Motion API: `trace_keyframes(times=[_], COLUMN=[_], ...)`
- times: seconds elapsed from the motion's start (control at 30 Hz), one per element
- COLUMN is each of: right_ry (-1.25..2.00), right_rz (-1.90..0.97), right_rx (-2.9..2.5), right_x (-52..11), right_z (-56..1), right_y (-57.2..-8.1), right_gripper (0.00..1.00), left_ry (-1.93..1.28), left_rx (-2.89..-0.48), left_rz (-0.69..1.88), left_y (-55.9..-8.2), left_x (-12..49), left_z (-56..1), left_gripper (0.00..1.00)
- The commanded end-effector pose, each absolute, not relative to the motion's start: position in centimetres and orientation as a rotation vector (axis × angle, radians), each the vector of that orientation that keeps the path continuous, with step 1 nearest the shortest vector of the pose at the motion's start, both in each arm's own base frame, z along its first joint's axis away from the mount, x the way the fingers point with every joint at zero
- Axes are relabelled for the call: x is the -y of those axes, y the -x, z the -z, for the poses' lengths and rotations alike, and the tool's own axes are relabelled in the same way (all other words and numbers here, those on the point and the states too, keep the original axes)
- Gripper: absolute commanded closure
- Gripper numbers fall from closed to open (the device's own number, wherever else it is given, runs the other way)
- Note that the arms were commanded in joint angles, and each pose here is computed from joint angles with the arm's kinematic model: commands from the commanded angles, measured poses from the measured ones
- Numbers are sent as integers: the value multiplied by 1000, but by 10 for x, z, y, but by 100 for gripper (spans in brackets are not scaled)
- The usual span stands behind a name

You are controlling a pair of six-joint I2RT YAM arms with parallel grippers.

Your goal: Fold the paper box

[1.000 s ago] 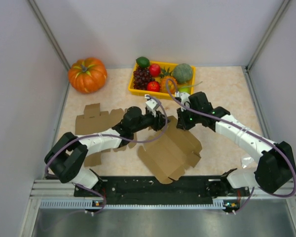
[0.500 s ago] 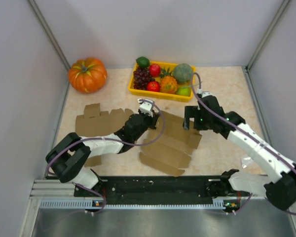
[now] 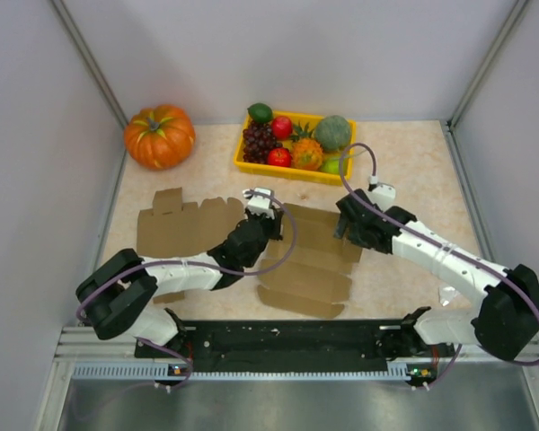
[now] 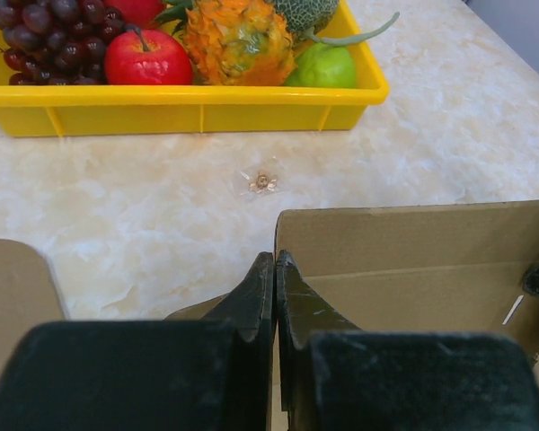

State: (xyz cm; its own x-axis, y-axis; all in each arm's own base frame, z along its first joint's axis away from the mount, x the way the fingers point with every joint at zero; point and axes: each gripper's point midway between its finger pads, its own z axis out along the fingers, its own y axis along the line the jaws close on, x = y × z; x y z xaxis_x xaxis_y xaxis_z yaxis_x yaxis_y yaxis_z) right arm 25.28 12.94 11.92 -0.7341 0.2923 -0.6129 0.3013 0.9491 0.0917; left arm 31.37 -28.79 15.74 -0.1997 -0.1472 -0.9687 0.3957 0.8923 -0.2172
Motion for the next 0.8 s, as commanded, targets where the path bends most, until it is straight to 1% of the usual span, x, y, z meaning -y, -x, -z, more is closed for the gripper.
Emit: trace_keyframes(times=[0.0,0.03,0.1,0.17,0.3,0.37,0.4,0.43,0.5,0.6,0.63,0.7,0.73,0.77], right_ry=[-511,-494,-473,-463,-394,-379,-364,-354,-313,-233,-211,-166,-163,-168], right_rz=[125,158,165,109,41,19,13,4,-14,-77,-118,-164,-225,-230], right_rx=[-2339,-2322,-2321,-2318,-2348,-2328,-2315,-2306,-2281,-2270,-2274,-2273,-2244,-2251], right_x=[-112,-106,-101,-101,-99,-98,-97,-98,-99,-110,-116,-120,-125,-123], right_z=[-108,-108,-108,-111,-100,-101,-101,-102,-103,-102,-101,-95,-101,-94], right_y=[-256,-257,-251,-245,-229,-230,-231,-233,-241,-243,-242,-238,-238,-234], right_gripper=[9,13,16,21,27,37,44,56,68,93,100,100,100,100], left_ry=[-116,-119,-117,-123,-109,-134,-139,-159,-183,-232,-251,-327,-350,-345], left_rx=[-1618,-1616,-1611,-1600,-1591,-1582,-1559,-1561,-1543,-1511,-1493,-1460,-1451,-1412], left_rz=[543,538,533,524,500,505,529,526,558,605,616,658,657,681], left_y=[-313,-313,-312,-312,-314,-312,-310,-308,-304,-294,-291,-281,-277,-274], left_x=[284,283,281,279,275,276,278,277,280,284,284,290,288,289], left_z=[-185,-185,-184,-183,-181,-180,-185,-179,-181,-182,-181,-180,-175,-181], left_gripper=[100,100,100,100,100,100,100,100,100,100,100,100,100,100])
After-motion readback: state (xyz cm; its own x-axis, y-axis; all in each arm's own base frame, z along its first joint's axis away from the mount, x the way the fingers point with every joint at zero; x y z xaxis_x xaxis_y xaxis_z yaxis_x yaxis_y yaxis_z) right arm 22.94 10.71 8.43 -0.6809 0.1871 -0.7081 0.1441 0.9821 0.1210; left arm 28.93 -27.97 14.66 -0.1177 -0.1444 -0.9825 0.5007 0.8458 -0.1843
